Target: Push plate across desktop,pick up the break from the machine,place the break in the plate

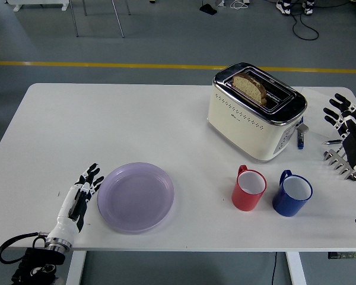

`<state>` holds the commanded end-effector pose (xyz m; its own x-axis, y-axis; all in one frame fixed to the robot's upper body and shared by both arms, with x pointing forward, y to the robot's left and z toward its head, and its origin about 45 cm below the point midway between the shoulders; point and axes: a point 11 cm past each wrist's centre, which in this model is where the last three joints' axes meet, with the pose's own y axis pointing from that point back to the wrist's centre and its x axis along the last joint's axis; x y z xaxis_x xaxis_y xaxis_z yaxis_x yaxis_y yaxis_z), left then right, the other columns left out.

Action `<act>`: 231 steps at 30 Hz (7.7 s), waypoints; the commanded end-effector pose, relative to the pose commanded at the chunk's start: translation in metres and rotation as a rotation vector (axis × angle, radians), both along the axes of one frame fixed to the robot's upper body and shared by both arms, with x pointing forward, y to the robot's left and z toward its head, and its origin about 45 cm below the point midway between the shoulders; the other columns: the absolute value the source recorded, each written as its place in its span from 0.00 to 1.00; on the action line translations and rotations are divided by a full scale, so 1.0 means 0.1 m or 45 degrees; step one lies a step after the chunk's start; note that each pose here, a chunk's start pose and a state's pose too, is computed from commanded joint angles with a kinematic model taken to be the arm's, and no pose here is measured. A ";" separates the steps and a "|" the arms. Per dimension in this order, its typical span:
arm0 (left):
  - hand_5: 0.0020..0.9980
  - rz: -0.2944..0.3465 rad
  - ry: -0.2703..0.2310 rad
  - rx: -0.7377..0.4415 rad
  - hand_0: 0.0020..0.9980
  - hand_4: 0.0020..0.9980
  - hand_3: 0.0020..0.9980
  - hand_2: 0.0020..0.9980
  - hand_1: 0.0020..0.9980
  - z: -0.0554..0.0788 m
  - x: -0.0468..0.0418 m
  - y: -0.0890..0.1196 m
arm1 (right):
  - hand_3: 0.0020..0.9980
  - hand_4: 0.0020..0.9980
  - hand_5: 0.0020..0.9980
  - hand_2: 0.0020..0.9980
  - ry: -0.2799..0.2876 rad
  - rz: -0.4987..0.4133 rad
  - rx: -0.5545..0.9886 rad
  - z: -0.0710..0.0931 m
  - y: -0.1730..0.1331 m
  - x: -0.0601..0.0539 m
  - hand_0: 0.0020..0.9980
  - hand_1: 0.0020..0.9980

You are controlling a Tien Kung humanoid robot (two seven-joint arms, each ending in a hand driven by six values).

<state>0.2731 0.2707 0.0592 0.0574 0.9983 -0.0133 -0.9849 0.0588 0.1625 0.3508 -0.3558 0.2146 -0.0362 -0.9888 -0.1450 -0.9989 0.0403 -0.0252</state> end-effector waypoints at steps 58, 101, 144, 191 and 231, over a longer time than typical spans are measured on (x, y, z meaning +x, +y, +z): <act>1.00 -0.303 0.080 -0.219 0.81 0.54 0.90 0.91 0.83 0.01 -0.093 -0.53 | 0.83 0.53 0.57 0.84 0.005 0.002 0.008 -0.02 0.02 0.00 0.91 0.81; 1.00 0.342 -0.470 0.098 0.80 0.52 0.86 0.90 0.84 1.23 0.213 0.66 | 0.97 0.80 0.41 0.95 -0.204 0.133 -1.247 1.15 0.42 0.99 0.99 0.89; 1.00 0.333 -0.406 0.042 0.79 0.53 0.85 0.89 0.82 1.12 0.277 0.55 | 0.81 0.80 0.30 0.67 0.193 0.372 -1.789 0.72 1.56 1.75 0.79 0.72; 0.96 0.343 -0.424 0.034 0.79 0.52 0.84 0.88 0.81 1.16 0.354 0.57 | 0.47 0.29 0.10 0.39 0.028 0.113 -2.005 0.95 1.51 1.83 0.22 0.30; 0.95 0.379 -0.408 0.049 0.79 0.52 0.84 0.88 0.82 1.14 0.343 0.65 | 0.45 0.34 0.06 0.35 -0.151 0.887 -1.625 0.48 2.44 0.55 0.17 0.25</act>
